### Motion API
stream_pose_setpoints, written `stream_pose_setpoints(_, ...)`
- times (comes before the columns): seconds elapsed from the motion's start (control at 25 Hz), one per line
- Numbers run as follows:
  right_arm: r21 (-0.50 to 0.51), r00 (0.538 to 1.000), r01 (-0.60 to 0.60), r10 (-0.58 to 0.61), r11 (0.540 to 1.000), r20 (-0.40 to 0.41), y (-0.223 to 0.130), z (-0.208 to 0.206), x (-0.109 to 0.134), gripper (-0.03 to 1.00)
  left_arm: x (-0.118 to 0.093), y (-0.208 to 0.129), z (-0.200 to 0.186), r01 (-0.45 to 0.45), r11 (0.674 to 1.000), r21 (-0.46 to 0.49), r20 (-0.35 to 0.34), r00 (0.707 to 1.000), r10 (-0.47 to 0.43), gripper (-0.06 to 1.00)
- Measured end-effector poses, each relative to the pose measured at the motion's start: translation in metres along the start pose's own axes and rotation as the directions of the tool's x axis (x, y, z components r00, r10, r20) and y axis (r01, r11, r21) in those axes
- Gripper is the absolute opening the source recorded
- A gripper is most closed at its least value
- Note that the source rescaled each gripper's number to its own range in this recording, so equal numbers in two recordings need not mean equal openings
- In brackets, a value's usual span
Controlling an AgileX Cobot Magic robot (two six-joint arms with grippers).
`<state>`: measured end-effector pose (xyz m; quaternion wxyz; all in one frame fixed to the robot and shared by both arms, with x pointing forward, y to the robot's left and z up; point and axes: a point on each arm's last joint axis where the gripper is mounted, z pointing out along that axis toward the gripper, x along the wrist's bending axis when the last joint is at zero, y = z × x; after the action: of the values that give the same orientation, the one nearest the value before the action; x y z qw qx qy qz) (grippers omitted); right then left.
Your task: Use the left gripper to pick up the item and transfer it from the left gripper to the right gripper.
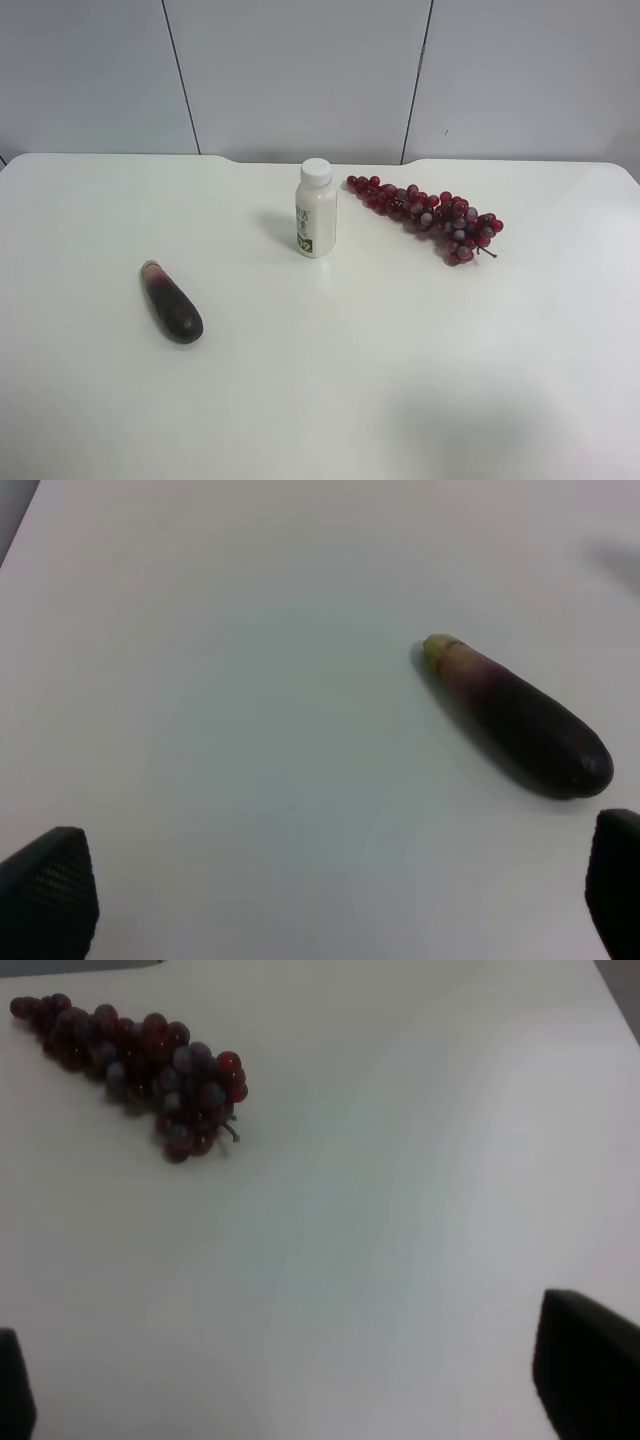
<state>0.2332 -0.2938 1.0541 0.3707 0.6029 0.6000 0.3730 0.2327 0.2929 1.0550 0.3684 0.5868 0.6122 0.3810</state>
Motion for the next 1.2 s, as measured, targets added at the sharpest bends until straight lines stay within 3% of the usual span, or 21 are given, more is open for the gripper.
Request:
stream_pose_setpoints(0.8, 0.000, 1.000, 0.000, 0.000, 1.000, 0.000, 0.000, 0.000, 0.000, 0.99, 0.000, 0.002, 0.003, 0.002, 1.000, 0.024, 0.001, 1.000, -0.002, 1.00)
stream_pose_setpoints(1.04, 0.000, 1.000, 0.000, 0.000, 1.000, 0.000, 0.000, 0.000, 0.000, 0.99, 0.003, 0.047, 0.011, 0.023, 0.992, 0.120, 0.000, 1.000, -0.023, 1.00)
stream_pose_setpoints(1.2, 0.000, 1.000, 0.000, 0.000, 1.000, 0.000, 0.000, 0.000, 0.000, 0.99, 0.007, 0.091, 0.034, 0.091, 0.969, 0.229, -0.013, 0.996, -0.090, 1.00)
